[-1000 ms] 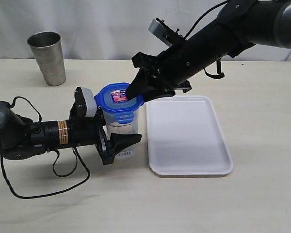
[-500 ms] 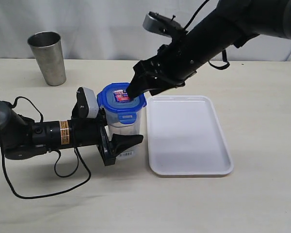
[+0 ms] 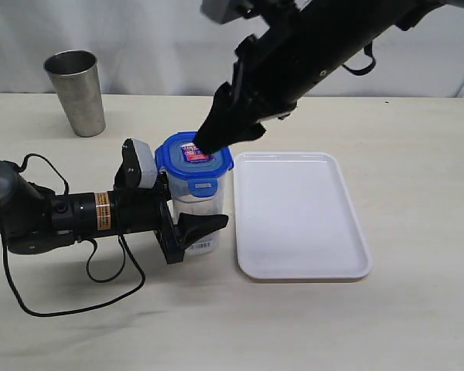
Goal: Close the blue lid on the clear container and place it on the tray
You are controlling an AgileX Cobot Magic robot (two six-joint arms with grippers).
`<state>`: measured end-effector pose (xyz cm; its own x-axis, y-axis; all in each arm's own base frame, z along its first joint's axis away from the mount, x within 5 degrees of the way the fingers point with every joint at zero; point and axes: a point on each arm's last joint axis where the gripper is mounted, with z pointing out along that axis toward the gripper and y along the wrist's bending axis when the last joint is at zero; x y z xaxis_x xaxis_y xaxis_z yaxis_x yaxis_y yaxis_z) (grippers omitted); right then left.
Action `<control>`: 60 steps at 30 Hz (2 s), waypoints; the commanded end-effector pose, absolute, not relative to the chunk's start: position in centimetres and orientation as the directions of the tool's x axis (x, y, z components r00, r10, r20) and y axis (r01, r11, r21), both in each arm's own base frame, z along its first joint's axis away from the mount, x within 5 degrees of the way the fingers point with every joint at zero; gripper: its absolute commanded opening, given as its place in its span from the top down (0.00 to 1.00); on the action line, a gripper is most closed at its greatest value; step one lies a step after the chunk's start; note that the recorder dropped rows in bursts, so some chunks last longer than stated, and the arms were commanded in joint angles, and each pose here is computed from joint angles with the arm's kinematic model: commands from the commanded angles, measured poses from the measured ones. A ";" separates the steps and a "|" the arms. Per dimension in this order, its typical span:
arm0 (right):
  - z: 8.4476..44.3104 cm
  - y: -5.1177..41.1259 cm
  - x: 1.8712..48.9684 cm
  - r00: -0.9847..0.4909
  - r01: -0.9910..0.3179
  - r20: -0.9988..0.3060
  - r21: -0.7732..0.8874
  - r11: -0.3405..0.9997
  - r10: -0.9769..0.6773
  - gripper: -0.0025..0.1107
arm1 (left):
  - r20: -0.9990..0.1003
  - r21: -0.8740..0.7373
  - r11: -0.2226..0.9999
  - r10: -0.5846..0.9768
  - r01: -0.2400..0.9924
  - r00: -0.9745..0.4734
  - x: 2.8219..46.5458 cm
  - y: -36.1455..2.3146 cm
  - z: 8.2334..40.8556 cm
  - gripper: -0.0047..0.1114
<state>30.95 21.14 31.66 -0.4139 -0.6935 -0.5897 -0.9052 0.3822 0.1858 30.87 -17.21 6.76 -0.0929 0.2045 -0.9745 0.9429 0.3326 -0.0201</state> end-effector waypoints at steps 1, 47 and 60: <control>31.0 23.4 29.2 -0.230 -0.957 -0.480 -0.047 0.287 -0.846 0.52 | -0.968 -0.016 0.317 0.234 0.948 -0.095 30.7 -17.5 6.5 0.96; 33.4 23.3 21.3 -0.028 -0.909 -0.633 -0.306 0.283 -0.774 0.52 | -0.794 0.573 0.147 0.340 0.806 0.503 31.3 -15.9 7.1 0.96; 30.1 24.8 27.1 -0.010 -0.961 -0.449 -0.241 0.132 -0.894 0.53 | -0.803 0.552 0.067 0.309 0.831 0.509 30.5 -16.1 6.9 0.96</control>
